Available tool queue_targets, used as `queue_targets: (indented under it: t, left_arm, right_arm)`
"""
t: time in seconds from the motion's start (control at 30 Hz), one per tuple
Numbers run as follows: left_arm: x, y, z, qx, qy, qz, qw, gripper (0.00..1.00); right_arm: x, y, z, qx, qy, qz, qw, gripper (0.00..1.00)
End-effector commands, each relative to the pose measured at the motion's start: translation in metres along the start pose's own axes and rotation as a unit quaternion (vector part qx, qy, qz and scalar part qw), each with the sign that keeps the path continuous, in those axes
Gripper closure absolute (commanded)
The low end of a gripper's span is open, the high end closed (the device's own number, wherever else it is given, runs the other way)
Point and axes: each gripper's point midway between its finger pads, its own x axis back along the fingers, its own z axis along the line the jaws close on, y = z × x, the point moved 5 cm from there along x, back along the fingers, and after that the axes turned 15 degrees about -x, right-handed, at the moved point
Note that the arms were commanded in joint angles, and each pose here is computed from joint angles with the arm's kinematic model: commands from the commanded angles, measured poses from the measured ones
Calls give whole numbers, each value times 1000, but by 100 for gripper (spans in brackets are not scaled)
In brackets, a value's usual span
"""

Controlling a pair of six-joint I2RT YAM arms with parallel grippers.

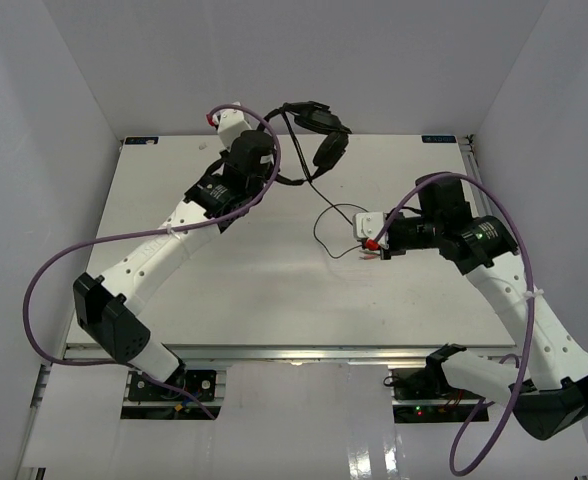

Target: Wrap the headphones

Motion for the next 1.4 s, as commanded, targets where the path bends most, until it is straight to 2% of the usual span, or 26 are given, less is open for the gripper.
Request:
queue_targets:
  t: [0.0,0.13,0.3,0.4,0.73,1.13,1.37]
  left_arm:
    - [-15,-19,-15,-21,-35,25,999,100]
    - [-23,-63,-23,-81,-63,96,990,100]
    - [-16,-111,-25,-138,-96,150,974,100]
    - [-8,-127,-26,-156,-116,163,967,100]
    - [43,-161,-42,-250,-233,174,924,100]
    - [104,-179,-38,-263,-329,165,892,100]
    - [110,-195,-37,-292,-358,180,869,100]
  right_arm:
    - [21,22,-20,69,-73,31,994,92]
    - [37,37,-42,100,-162,42,981,92]
    - [55,59,-69,132,-269,12,954,92]
    - [57,61,-77,132,-293,9,947,92]
    - [45,47,-93,102,-302,3,948,92]
    - [39,32,-108,5,-265,-54,963,91]
    - [41,46,-108,0,-247,-81,966,90]
